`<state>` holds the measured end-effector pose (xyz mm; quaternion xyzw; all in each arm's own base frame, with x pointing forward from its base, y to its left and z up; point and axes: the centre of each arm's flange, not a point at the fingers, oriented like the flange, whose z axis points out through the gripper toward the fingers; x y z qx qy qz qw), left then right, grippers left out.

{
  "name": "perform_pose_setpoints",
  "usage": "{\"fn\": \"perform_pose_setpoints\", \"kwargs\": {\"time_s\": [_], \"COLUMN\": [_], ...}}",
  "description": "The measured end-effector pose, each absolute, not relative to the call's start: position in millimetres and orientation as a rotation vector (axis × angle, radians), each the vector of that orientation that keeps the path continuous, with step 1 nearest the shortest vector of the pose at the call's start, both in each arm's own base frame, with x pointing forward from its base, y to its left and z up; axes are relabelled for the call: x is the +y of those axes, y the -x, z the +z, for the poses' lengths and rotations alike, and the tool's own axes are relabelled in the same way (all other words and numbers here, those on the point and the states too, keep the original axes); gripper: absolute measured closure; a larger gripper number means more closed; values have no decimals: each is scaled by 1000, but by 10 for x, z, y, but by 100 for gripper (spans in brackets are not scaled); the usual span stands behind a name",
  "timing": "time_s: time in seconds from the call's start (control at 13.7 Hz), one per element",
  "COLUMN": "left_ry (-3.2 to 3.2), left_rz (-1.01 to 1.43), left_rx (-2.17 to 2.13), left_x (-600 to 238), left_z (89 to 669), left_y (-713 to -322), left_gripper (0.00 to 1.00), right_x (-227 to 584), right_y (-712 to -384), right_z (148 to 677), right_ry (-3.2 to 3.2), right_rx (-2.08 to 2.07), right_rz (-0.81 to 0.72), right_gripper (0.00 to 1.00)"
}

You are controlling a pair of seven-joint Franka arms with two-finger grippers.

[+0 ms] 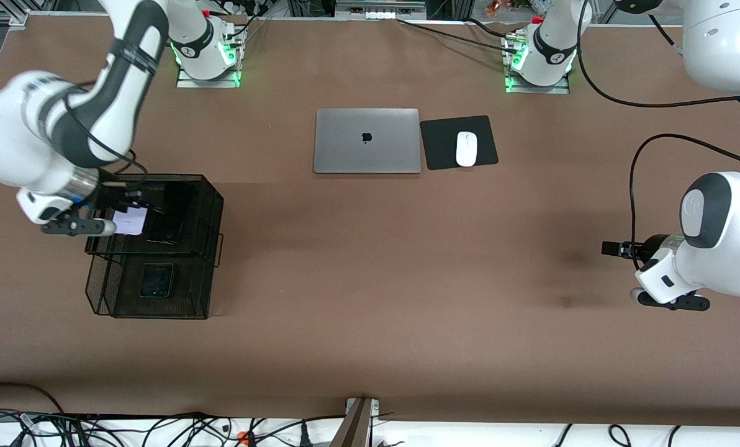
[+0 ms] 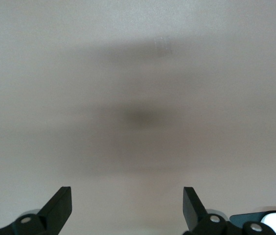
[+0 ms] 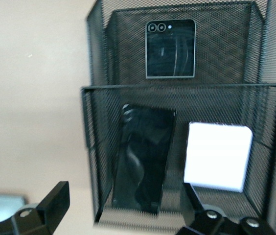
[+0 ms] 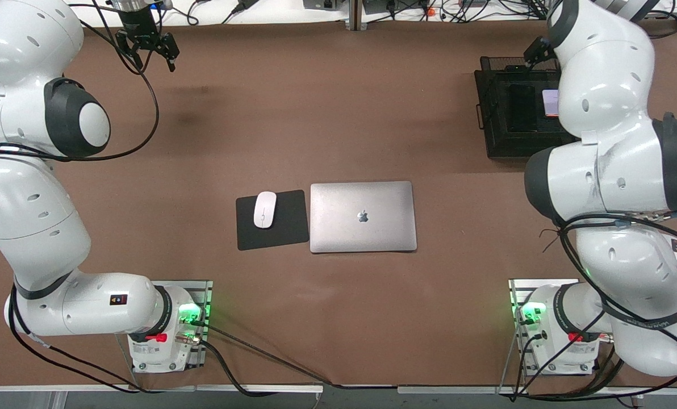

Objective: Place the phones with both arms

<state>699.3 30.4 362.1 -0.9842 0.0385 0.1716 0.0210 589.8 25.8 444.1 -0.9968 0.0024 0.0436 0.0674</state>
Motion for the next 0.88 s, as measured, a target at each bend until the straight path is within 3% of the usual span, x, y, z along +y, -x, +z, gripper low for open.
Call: {"fn": "perform_pose_setpoints", "kwargs": {"time_s": [0.29, 0.51, 0.88], "left_ry": [3054, 3058, 3069], "left_rz": [531, 507, 355], "left_rx": [147, 143, 128], "left_x": [366, 405, 418], "left_z": [3634, 3742, 4656], "left_y": [-6990, -6983, -6824], "left_gripper": [0, 0, 0], "right_x": [47, -226, -187], "right_y": [-6012, -6176, -6350], "right_z": [5186, 5411, 5492], "right_ry": [2949, 2946, 2944], "right_rx": [-21, -23, -50], "right_rz": [265, 291, 273], "right_gripper": [0, 0, 0]}}
